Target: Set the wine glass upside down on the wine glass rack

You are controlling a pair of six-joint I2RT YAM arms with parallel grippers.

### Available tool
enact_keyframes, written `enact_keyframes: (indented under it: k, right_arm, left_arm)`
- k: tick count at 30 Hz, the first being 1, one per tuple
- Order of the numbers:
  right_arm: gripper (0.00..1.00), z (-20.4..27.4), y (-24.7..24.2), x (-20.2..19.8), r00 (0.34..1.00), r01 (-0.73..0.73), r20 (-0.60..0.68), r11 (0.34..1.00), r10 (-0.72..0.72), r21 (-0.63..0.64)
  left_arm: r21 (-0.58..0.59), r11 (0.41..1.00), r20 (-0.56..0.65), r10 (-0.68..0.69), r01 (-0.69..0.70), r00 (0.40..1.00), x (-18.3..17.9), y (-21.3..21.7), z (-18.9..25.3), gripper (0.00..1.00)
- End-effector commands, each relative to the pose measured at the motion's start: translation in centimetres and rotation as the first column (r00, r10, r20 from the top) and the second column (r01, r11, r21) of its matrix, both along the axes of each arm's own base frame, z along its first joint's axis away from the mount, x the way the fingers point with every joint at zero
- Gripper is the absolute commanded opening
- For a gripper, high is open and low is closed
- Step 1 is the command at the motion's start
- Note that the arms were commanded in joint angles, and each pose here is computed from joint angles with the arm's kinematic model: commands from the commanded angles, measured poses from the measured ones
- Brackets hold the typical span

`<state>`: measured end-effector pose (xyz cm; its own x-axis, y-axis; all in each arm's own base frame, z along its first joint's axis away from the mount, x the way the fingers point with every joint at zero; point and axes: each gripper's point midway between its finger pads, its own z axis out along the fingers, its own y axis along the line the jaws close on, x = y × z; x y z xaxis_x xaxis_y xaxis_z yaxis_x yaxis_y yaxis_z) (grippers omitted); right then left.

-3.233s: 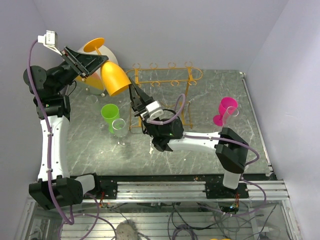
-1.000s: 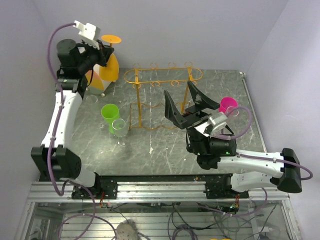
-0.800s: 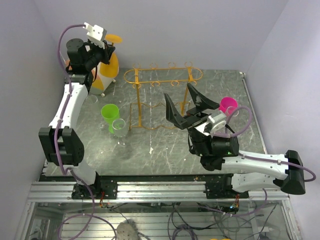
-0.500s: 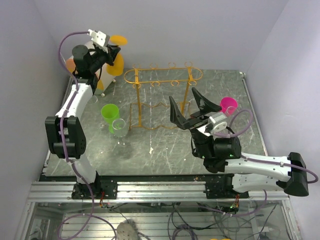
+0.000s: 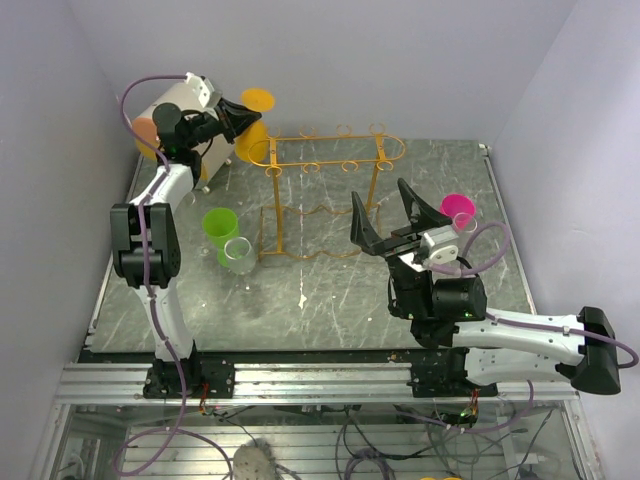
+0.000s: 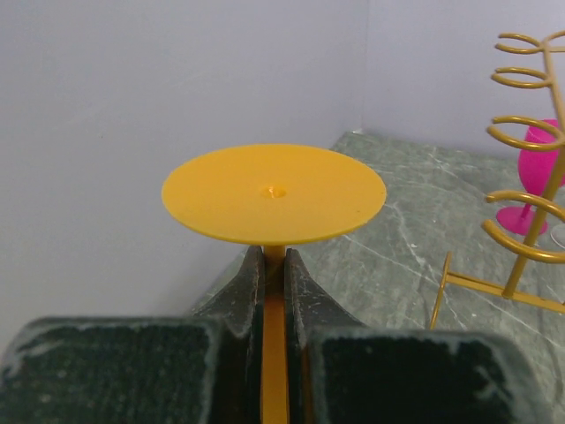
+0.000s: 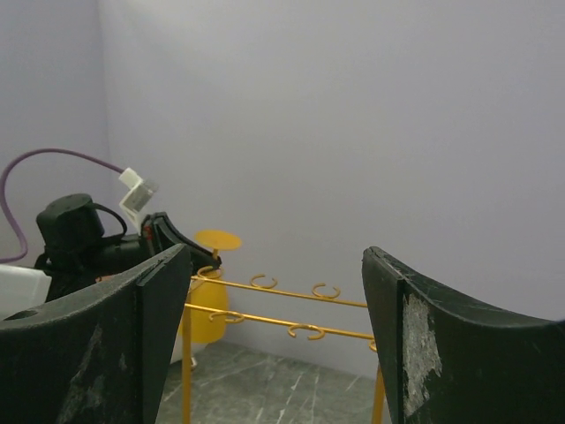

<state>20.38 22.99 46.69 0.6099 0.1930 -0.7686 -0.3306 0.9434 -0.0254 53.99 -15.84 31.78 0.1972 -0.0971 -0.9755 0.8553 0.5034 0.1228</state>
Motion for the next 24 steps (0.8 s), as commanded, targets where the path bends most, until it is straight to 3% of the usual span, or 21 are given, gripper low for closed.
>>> enact_keyframes:
  k: [1,24]
  right_arm:
    - [0.78,0.1,-0.8,0.1,0.999,0.042,0.004,0.999,-0.042,0.000]
    - [0.79,0.0,-2.0,0.3,0.995,0.098,0.004,0.995,-0.098,-0.001]
  left_arm:
    - [0.036,0.995,0.137,-0.096,0.092,0.986,-1.6,-0.1,2.8,0.07]
    - [0.062,0.970,0.100,-0.239,0.233,0.966,-3.8,-3.4,0.1,0.07]
